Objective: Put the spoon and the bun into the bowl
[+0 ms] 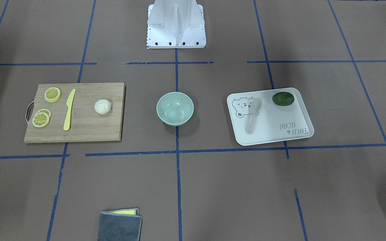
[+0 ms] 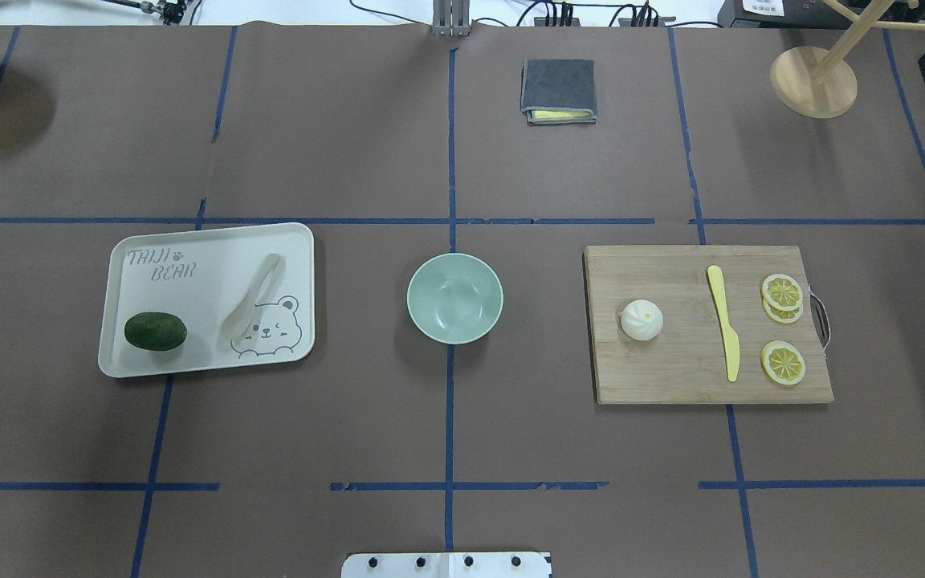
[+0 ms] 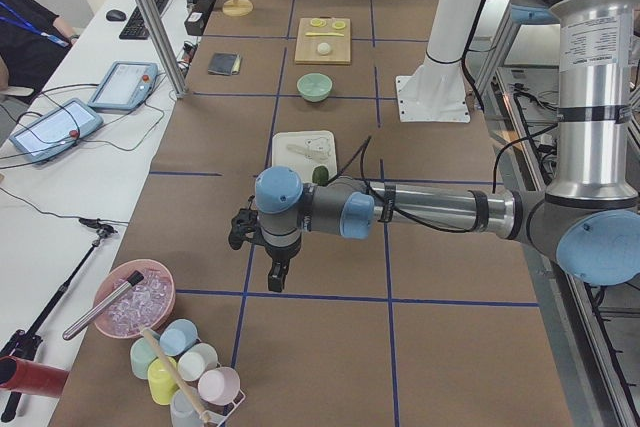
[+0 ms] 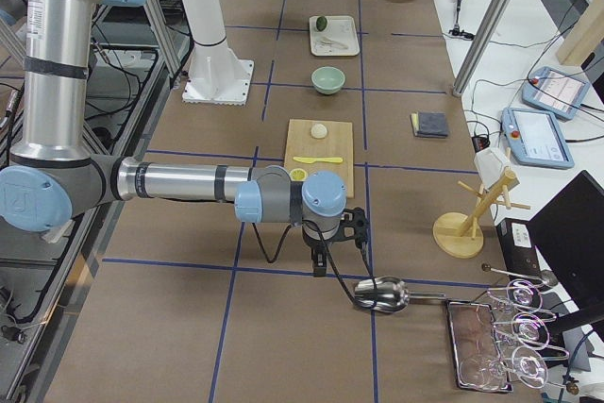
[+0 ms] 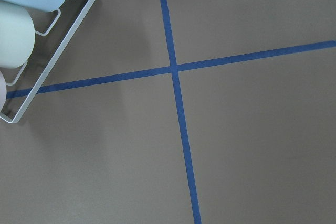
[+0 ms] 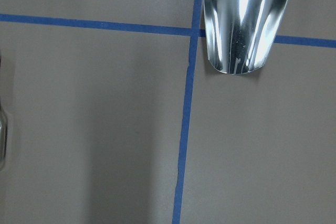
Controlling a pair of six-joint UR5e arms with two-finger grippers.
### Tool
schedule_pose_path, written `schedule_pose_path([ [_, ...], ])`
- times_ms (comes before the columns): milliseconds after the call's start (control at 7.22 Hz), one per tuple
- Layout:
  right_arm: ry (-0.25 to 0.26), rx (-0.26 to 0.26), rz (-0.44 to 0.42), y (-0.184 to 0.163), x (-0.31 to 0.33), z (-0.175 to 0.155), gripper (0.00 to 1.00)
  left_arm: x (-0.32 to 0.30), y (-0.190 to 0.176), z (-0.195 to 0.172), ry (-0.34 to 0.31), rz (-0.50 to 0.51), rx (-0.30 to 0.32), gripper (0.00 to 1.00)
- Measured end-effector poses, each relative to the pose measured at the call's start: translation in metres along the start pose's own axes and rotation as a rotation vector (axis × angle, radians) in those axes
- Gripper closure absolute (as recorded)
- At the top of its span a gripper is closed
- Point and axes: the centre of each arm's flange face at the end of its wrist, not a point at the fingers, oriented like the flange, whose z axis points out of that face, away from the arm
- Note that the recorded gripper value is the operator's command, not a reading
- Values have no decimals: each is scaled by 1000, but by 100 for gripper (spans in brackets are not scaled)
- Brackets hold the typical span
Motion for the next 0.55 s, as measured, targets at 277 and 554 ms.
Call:
schedule_pose_path([
  [277, -1, 9, -6, -1, -4, -5, 0, 2, -1, -1, 1, 11, 3, 0],
  [554, -1, 40, -32, -15, -16, -15, 0, 20, -10, -3, 3, 75, 32, 0],
])
